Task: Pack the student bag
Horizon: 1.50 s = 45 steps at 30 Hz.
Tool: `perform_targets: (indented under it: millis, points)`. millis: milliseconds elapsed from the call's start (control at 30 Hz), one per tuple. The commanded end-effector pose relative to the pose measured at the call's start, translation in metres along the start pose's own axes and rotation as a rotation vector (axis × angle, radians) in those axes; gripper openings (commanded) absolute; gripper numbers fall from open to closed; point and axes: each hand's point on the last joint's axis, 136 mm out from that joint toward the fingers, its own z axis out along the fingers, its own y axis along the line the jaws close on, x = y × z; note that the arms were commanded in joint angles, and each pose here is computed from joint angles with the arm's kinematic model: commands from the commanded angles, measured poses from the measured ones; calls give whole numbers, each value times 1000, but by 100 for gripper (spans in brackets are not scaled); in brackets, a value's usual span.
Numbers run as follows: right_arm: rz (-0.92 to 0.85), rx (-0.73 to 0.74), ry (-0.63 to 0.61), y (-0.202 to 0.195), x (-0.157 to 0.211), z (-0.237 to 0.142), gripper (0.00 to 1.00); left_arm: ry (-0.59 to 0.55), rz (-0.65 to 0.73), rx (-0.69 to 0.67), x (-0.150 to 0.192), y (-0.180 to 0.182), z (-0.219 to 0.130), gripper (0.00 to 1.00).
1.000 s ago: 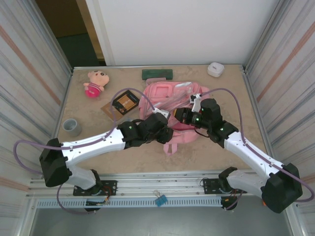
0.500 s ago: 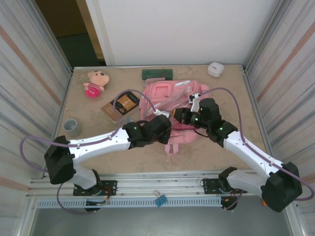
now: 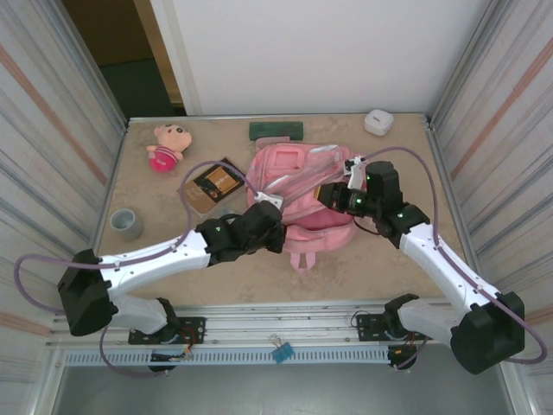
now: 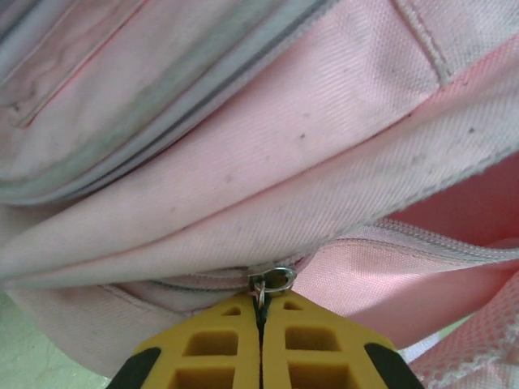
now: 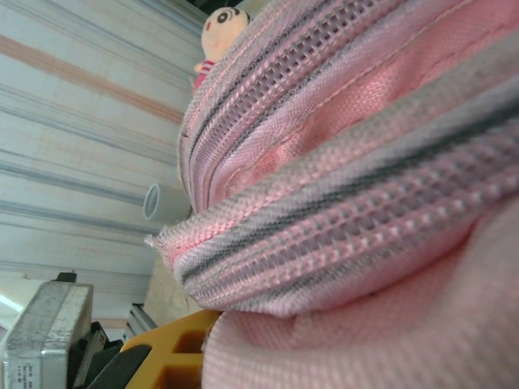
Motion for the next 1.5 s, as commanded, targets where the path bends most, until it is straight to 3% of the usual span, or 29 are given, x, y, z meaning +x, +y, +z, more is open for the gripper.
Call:
perform_targets:
  millis: [0,33,133,200,300,533,700,800,933,967,1067,1200,1367,1467]
  points:
    - [-101,-87,-87,30,-34,-27,0,39,24,-89,19,33,-1,0]
    - [-83,-84,-92,27,-35,-28,0,30,22,-58,17,30,0,0]
    - [11,-102,-100,21,-27,-20,32,-32,16,65,1,8,-2,0]
    - [65,-137,-125,20,-16,-12,46,-71,8,128,-12,-7,-4,0]
    - [117,-139,-169,19,-4,-2,54,-96,-6,191,-27,-25,-2,0]
    - [141,-87,-159,17,14,15,54,-106,-5,277,-38,-46,2,0]
    - [98,-35,-129,8,7,5,20,-102,-12,162,-27,-19,2,0]
    - [85,-8,-103,-3,-3,-11,10,-101,-19,96,-18,2,0,0]
    - [109,-14,-125,-11,-22,-37,14,-81,-30,37,-2,25,4,0]
    - [117,-16,-130,-12,-27,-39,19,-80,-35,48,-1,24,6,0]
    - [133,-64,-101,-2,-30,-27,48,-105,-34,128,-11,7,6,0]
    - [161,-110,-103,12,-9,-6,62,-141,-45,233,-32,-21,6,0]
    - [151,-66,-118,15,14,9,60,-157,-65,337,-48,-45,2,0]
    - [119,-20,-86,9,18,12,40,-151,-58,340,-47,-46,0,0]
